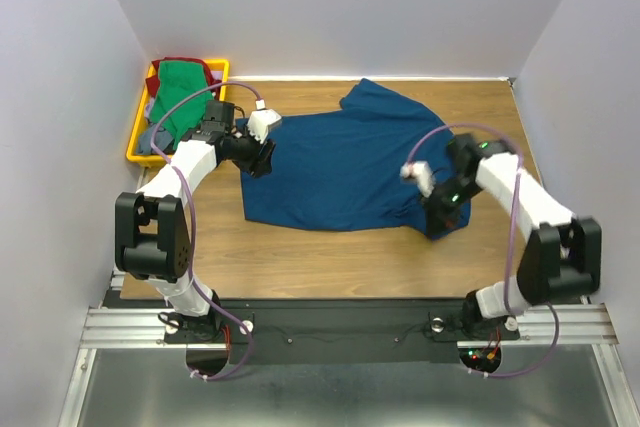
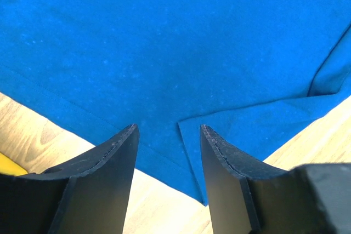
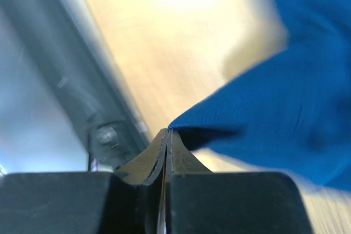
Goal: Fold and stack the t-shirts
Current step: Flatten the tshirt out
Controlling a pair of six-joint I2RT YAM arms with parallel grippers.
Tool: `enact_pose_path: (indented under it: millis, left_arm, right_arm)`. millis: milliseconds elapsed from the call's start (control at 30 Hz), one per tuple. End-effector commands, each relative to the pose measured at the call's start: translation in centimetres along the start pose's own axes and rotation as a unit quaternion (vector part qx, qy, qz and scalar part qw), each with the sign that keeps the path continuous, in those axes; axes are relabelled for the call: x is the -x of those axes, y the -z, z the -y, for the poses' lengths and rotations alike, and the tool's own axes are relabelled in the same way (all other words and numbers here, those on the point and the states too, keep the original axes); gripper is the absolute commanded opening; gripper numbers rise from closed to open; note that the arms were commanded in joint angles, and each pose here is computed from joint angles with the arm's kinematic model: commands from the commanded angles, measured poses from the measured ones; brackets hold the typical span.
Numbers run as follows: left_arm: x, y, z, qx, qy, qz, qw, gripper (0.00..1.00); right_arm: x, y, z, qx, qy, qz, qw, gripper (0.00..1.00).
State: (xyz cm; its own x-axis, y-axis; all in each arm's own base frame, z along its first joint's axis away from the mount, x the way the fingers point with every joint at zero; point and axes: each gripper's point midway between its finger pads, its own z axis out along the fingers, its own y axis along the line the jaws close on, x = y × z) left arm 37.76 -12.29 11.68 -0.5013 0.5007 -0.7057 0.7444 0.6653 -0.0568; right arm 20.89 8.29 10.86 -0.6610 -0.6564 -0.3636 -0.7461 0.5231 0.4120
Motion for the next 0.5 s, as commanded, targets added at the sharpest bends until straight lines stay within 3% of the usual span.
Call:
enact_pose_path:
  millis: [0,33,133,167,333,467]
  left_arm:
    - [1.0,0.9,0.5,-0.004,-0.010,0.015,1.000,0.59]
    - [0.9,1.0,0.6,-0.006,-0.011,0.012,1.000,0.59]
    - [0.8,1.1,0.9,-0.013,-0.016,0.010,1.000,0.61]
    - [0.7,1.1,1.0,-0.015,-0.017,0.009,1.000,0.61]
    - [-0.4,0.8,1.9,-0.032,-0.042,-0.001,0.999,0.62]
    - [-1.3,0.8,3.4,-0.059,-0.075,-0.003,0.995,0.59]
  right_arm:
    - [-4.1,-1.9,-8.4,0.072,0.128,-0.088,0.985,0.05]
    - [-4.1,-1.8,-8.8,0.066,0.149,-0.085,0.983,0.10]
    - [-1.7,0.1,-8.2,-0.005,0.194,-0.040,0.980,0.71]
    - [-0.9,0.6,-7.8,-0.026,0.198,-0.028,0.980,0.77]
    - [2.7,2.3,-6.3,-0.098,0.177,0.022,0.979,0.76]
    - [0.7,-0.8,-2.8,-0.124,0.115,-0.009,0.986,0.62]
